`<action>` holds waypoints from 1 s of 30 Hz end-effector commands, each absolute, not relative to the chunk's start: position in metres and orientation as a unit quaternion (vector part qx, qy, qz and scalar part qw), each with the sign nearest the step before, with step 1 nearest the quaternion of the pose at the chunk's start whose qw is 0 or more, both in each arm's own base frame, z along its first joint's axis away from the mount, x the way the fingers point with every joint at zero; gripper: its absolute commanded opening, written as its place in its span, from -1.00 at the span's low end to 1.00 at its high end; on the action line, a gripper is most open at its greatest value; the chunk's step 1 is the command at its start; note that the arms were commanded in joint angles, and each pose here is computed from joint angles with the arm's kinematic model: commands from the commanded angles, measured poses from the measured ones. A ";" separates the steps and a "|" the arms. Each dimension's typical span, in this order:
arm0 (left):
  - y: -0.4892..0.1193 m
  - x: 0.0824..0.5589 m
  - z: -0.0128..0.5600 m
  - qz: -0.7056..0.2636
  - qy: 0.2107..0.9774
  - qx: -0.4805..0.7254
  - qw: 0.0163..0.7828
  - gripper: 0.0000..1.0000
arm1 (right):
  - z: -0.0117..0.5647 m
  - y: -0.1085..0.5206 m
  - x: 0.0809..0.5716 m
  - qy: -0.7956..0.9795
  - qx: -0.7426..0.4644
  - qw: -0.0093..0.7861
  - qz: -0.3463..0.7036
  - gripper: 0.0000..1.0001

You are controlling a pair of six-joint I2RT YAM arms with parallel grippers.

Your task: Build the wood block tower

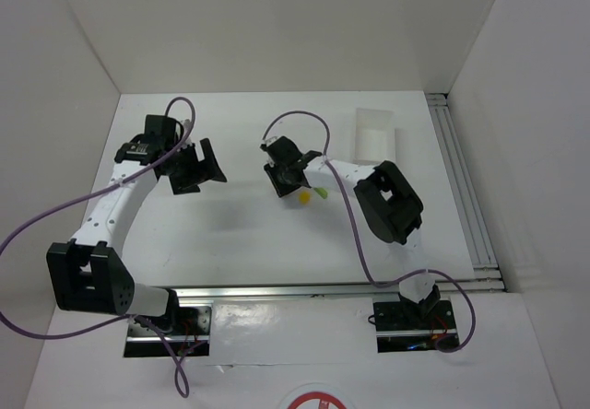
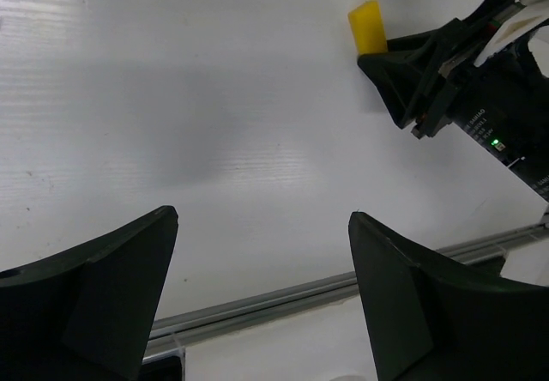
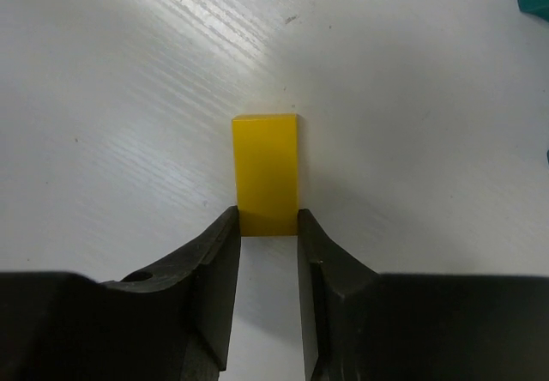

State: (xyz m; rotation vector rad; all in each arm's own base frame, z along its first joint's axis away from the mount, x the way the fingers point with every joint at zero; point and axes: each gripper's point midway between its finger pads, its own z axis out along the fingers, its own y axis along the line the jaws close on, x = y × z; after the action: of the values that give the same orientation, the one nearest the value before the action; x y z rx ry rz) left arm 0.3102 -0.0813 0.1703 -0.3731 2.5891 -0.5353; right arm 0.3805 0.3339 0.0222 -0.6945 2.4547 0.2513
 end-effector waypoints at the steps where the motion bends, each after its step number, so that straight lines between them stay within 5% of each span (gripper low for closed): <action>1: -0.101 0.312 0.177 -0.253 0.934 -0.093 0.234 0.87 | 0.065 0.345 0.383 0.895 -0.260 0.339 0.125 -0.59; 12: -0.188 0.293 0.218 -0.447 0.873 0.024 0.194 0.73 | 0.177 0.306 0.293 0.811 -0.264 0.457 0.254 -0.59; 30: -0.253 0.283 0.207 -0.516 0.845 0.068 0.120 0.45 | 0.190 0.303 0.250 0.808 -0.269 0.459 0.254 -0.59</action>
State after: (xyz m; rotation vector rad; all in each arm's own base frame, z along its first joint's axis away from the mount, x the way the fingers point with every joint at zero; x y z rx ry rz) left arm 0.2863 -0.2468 0.2001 0.1507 2.5062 -1.4590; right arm 0.2516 0.3048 0.1788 -0.6822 2.0174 0.6215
